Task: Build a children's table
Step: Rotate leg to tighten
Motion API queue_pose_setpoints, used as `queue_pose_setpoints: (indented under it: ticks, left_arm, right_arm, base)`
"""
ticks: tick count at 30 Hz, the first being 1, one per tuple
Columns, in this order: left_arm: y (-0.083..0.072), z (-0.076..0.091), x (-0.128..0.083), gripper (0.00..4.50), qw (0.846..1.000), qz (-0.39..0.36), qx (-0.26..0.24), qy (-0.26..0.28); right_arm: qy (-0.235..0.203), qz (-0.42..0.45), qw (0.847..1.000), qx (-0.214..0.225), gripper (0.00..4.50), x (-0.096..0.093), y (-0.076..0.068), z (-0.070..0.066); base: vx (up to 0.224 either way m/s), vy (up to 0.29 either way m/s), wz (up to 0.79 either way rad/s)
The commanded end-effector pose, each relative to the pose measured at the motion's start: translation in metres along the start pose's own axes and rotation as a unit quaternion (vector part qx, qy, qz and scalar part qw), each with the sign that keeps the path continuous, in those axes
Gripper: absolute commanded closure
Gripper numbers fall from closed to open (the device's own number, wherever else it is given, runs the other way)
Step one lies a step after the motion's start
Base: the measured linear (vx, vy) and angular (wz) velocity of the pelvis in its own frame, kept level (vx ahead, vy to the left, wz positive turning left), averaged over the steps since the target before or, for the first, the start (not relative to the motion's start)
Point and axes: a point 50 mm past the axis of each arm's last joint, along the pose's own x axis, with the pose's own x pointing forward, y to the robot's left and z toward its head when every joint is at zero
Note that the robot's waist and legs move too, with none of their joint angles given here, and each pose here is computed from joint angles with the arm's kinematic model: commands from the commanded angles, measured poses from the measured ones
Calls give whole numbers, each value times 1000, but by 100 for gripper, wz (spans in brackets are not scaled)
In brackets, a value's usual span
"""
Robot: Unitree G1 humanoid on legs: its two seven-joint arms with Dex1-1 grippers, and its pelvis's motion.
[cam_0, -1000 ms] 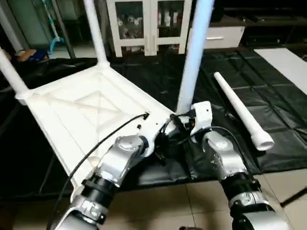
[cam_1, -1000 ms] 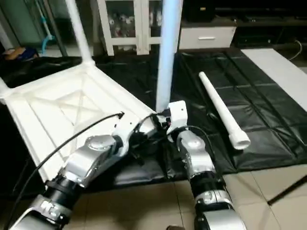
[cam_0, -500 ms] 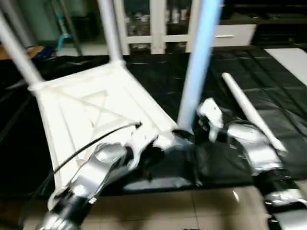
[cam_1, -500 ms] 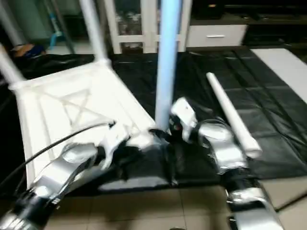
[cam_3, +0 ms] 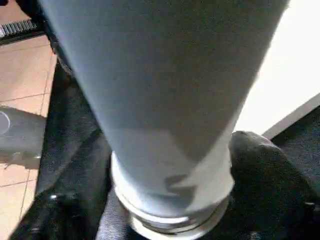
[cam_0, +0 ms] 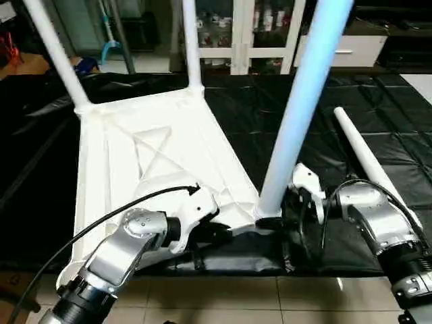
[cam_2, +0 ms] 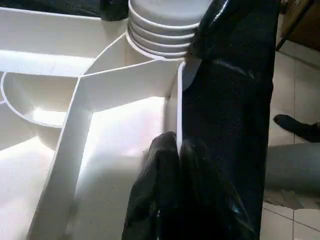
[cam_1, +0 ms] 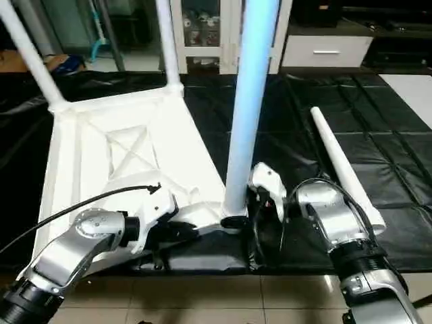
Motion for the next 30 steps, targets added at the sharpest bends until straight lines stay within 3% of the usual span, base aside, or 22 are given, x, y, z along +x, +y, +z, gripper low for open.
queue_pose_setpoints:
  ticks: [1,6,13,19,20,21,24,27,28,29,30]
  left_arm:
    - [-14,-8,9,450,998,-55,-14,16]
    - [-14,-7,9,450,998,-57,-11,18]
    - [-15,-9,9,450,998,-60,-11,23]
    - [-8,-8,13,450,999,-24,-24,24]
    - [1,-8,18,450,999,19,-38,29]
    - [1,-8,18,450,999,19,-38,29]
    - [20,-2,28,450,989,120,-80,21]
    - [37,7,37,450,970,215,-110,11]
    - [38,8,38,450,969,221,-112,10]
    - [43,12,41,450,962,246,-115,4]
    - [44,15,44,450,961,253,-113,2]
  right_arm:
    - [4,-20,1000,3,117,-4,-5,1]
    - [4,-15,1000,6,163,-3,-5,1]
    - [6,-16,1000,11,173,-1,-3,-2]
    - [-50,-112,991,48,173,10,-14,3]
    - [-73,-153,983,77,174,18,-18,4]
    - [-73,-153,983,77,175,18,-18,4]
    - [-92,-232,961,121,175,31,-24,3]
    - [-102,-360,910,180,175,48,-32,2]
    - [-102,-368,906,183,175,49,-32,1]
    - [-104,-404,887,198,175,58,-31,2]
    - [-108,-411,882,203,175,67,-28,5]
  base:
    - [0,0,0]
    - [0,0,0]
    - [0,0,0]
    - [0,0,0]
    - [0,0,0]
    - [0,0,0]
    - [0,0,0]
    - [0,0,0]
    - [-61,13,-16]
    - [0,0,0]
    - [0,0,0]
